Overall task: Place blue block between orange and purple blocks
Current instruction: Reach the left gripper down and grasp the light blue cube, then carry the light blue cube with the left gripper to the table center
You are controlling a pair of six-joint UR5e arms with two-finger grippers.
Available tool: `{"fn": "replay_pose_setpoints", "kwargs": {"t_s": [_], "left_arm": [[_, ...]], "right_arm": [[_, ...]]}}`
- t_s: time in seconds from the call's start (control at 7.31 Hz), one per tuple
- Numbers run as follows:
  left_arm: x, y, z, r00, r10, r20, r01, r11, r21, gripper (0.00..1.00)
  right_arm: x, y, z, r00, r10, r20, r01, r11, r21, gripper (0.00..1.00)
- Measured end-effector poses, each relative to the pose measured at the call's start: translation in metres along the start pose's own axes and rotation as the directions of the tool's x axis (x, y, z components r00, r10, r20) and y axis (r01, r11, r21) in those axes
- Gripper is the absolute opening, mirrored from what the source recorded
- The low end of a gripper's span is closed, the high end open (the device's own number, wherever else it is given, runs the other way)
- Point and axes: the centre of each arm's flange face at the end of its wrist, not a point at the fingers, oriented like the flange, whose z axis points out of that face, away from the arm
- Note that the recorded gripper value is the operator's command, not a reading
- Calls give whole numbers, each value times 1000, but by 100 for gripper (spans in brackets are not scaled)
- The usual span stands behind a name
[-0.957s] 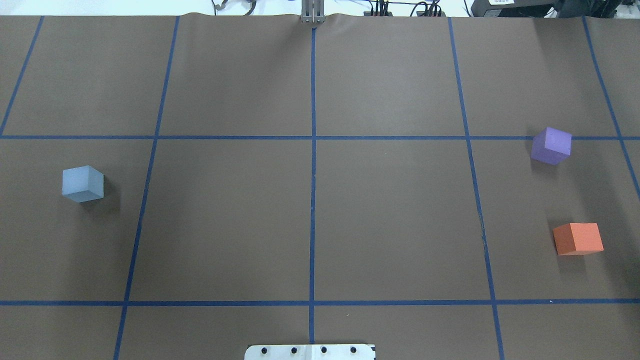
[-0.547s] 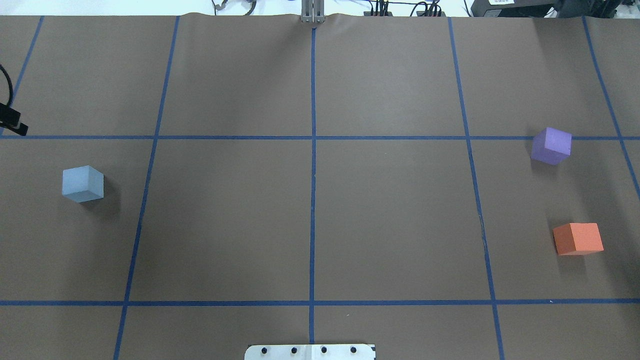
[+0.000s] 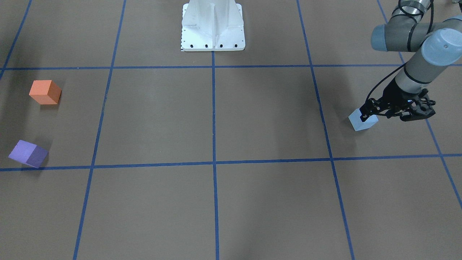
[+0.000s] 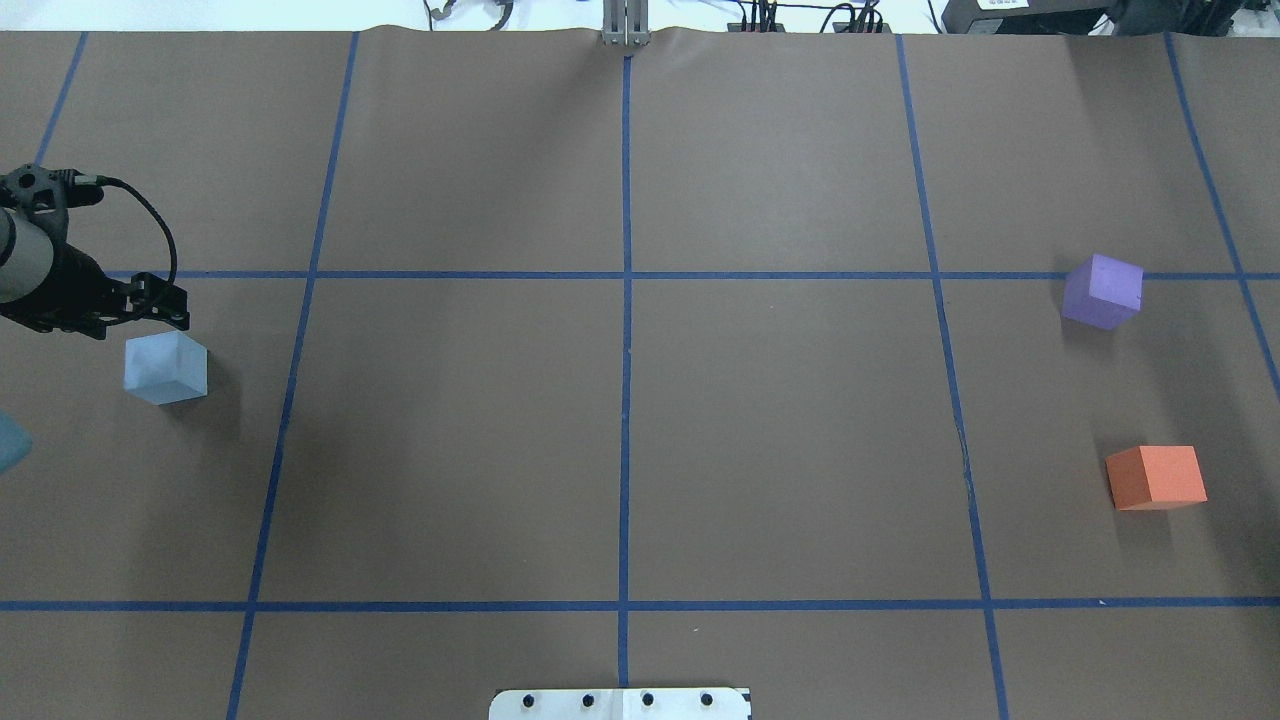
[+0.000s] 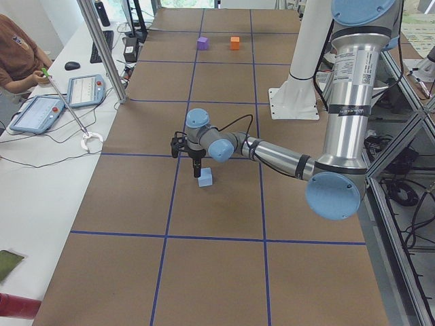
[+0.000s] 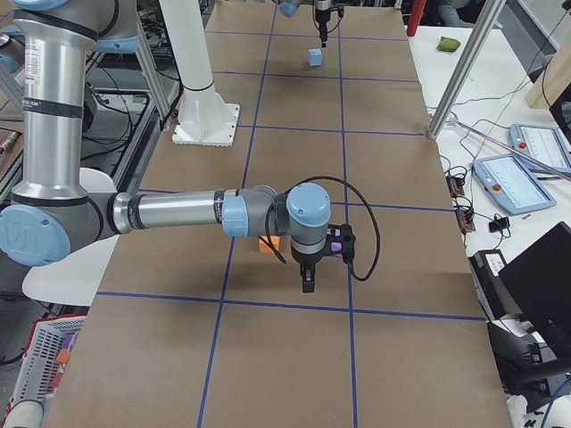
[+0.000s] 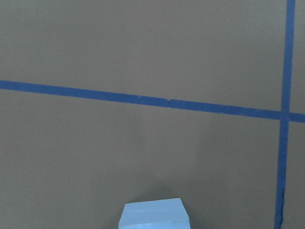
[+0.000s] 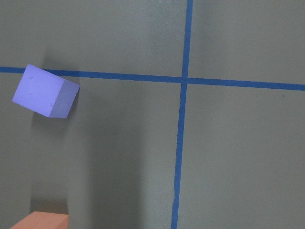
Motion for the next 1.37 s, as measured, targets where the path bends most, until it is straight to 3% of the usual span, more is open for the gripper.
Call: {"fn": "replay_pose_setpoints", "kwargs": {"t_s": [0.14,0.27,0.41,0.55,0.96,1.37], "left_arm": [[0,6,14,1000,6,15,-5,1000,-20,100],[-1,10,25,1000,9,26,-8,999,-38,92],[-1,14,35,999,12,37,-10,998,-55,22],[0,17,41,999,13,43,-11,998,-66,0],[15,23,27,1000,15,27,-13,995,-99,0],[124,6,-33,999,42,-13,-43,995,-91,0]], "right_arm": [[0,0,0,1000,-1,-1,1,1000,0,100],[0,0,-1,1000,-1,-1,1,1000,1,100],[0,0,-1,1000,-2,-1,2,1000,3,100],[-1,0,-1,1000,-2,-1,2,1000,3,99],[-2,-1,-2,1000,-3,-2,3,1000,4,100],[-8,-5,-5,1000,-12,4,12,1000,10,100]]}}
